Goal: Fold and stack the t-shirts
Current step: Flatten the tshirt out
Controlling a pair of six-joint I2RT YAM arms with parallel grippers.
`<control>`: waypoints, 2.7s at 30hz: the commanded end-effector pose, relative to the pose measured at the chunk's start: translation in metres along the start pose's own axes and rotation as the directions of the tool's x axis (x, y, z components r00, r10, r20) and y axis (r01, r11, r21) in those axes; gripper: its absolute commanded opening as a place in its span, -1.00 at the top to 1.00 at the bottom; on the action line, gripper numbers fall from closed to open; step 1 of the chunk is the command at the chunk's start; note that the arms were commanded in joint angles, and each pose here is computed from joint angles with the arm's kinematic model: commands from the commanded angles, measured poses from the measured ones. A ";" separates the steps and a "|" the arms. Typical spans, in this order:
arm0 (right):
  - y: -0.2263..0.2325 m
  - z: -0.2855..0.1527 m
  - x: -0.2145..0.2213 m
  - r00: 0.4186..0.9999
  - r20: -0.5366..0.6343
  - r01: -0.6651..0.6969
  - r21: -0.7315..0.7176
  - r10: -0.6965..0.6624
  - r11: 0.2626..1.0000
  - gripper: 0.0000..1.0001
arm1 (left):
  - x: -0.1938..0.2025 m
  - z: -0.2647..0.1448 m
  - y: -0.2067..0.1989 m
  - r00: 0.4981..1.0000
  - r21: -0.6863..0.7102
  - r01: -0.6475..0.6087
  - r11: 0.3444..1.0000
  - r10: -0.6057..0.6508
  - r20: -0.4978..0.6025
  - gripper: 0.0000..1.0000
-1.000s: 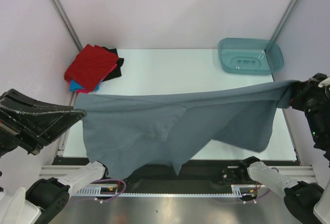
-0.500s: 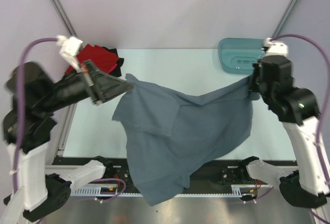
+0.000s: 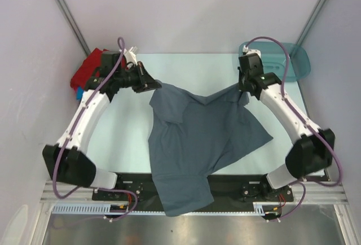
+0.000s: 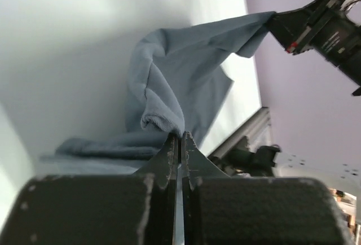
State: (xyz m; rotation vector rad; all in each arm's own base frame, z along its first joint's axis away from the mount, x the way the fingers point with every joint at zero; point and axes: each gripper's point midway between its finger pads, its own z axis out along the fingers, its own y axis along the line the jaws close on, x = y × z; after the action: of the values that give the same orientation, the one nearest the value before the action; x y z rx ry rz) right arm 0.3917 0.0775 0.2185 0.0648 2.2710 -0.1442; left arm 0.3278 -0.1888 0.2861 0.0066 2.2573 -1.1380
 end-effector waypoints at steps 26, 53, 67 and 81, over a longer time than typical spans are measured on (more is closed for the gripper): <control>0.007 0.218 -0.084 0.988 -0.028 -0.148 0.084 0.151 0.985 -0.39 | -0.180 0.142 0.231 0.995 -0.110 0.049 0.993 -0.039 0.096 0.83; -0.033 0.091 0.039 0.878 -0.457 -0.099 0.119 0.143 0.988 -0.82 | 0.026 0.104 0.071 0.976 -0.090 0.114 0.989 -0.128 -0.174 -1.00; -0.028 0.092 0.074 0.817 -0.564 -0.104 0.066 0.123 0.992 -0.75 | 0.126 0.105 0.130 0.903 -0.286 0.156 0.945 -0.254 -0.347 -1.00; -0.024 0.076 0.047 0.842 -0.526 -0.121 0.031 0.120 0.992 -0.73 | 0.131 0.131 0.189 0.888 -0.492 -0.045 0.869 -0.191 -0.418 -1.00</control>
State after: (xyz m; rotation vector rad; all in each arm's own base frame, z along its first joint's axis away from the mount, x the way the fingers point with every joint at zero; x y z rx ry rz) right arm 0.4142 0.0416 0.1126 0.3052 2.8506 -0.0758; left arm 0.3236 -0.2103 0.0357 -0.1310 2.9444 -0.8069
